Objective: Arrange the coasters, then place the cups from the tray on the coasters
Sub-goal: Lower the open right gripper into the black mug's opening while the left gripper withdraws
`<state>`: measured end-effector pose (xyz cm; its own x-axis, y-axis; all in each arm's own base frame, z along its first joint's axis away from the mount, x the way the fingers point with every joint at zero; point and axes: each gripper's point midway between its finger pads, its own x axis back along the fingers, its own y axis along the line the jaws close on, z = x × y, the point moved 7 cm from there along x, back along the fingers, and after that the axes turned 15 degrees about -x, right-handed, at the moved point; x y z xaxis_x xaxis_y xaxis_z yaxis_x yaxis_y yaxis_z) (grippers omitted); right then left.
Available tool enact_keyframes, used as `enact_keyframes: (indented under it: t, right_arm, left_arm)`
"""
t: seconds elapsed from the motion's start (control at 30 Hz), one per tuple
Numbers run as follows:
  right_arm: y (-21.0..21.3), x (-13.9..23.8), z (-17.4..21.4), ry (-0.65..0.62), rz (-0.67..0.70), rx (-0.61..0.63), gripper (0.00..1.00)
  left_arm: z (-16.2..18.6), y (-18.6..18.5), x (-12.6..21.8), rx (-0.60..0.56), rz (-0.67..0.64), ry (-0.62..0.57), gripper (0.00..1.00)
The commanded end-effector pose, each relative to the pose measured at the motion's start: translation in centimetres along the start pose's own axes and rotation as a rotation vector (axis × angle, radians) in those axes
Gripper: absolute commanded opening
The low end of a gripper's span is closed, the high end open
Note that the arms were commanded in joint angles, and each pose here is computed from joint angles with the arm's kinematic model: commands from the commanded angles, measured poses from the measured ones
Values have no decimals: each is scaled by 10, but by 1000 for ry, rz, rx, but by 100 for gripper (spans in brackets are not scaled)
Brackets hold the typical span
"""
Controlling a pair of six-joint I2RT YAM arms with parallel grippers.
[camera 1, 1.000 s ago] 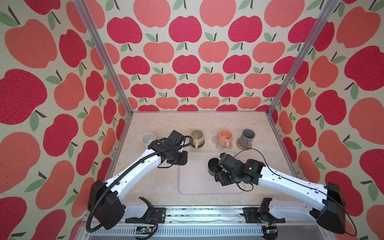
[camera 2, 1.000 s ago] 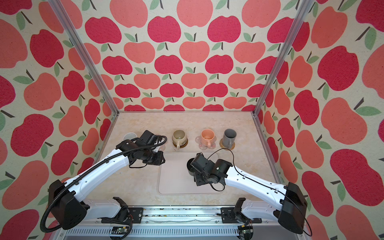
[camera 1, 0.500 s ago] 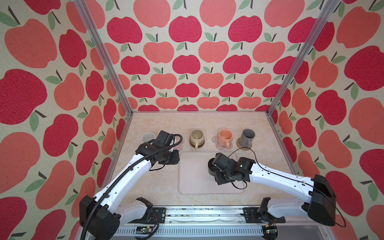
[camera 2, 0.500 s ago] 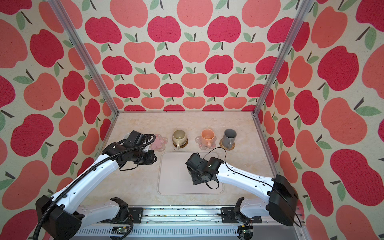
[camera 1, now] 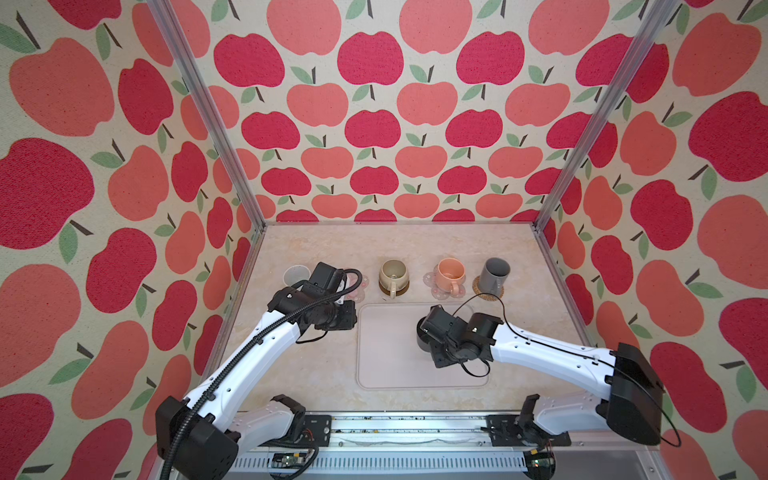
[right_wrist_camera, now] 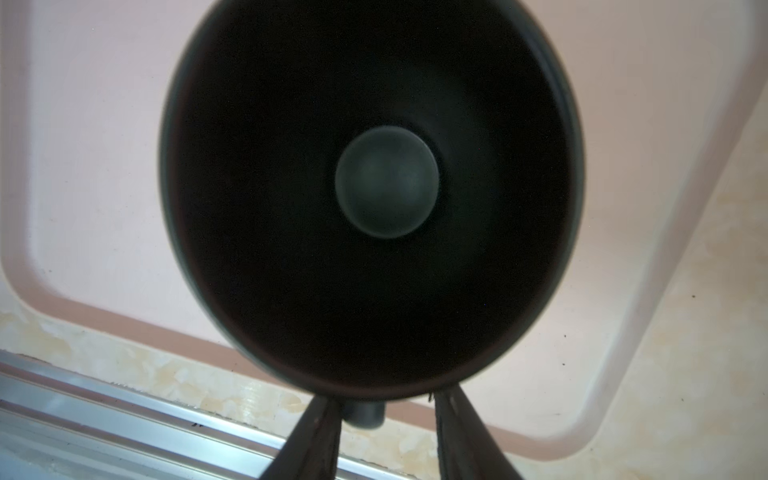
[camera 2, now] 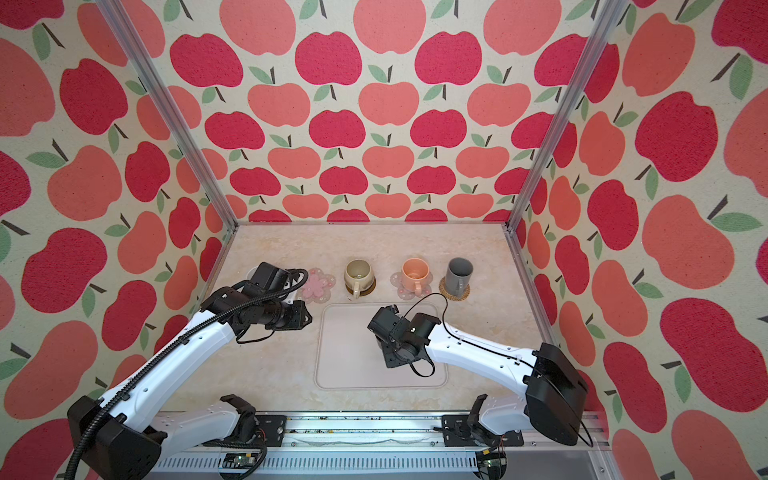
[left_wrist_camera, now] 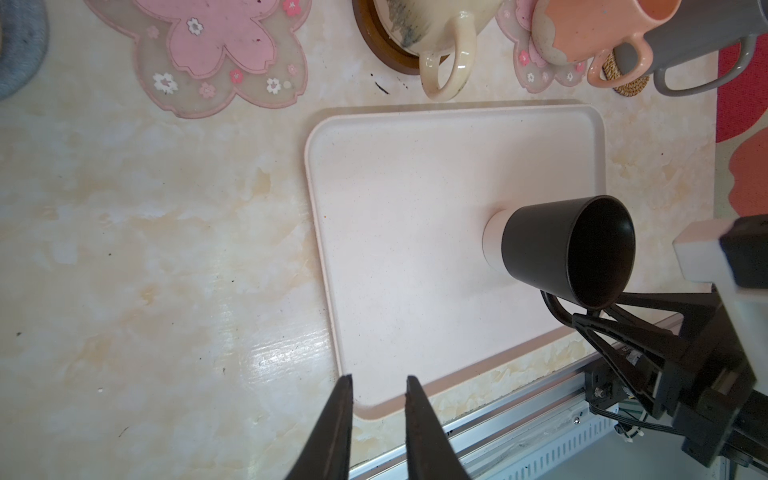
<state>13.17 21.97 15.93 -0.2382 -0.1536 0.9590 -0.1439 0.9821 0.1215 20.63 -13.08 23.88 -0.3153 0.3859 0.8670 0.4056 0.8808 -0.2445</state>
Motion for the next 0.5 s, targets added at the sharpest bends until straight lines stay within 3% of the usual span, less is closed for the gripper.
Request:
enact_keyframes:
  t: [0.0, 0.47]
  right_arm:
    - [-6, 0, 1, -7, 56, -5, 38]
    - [5, -8, -8, -14, -13, 61, 39]
  left_arm:
    - [5, 2, -3, 20, 3, 37, 25]
    - [5, 1, -9, 32, 14, 61, 25]
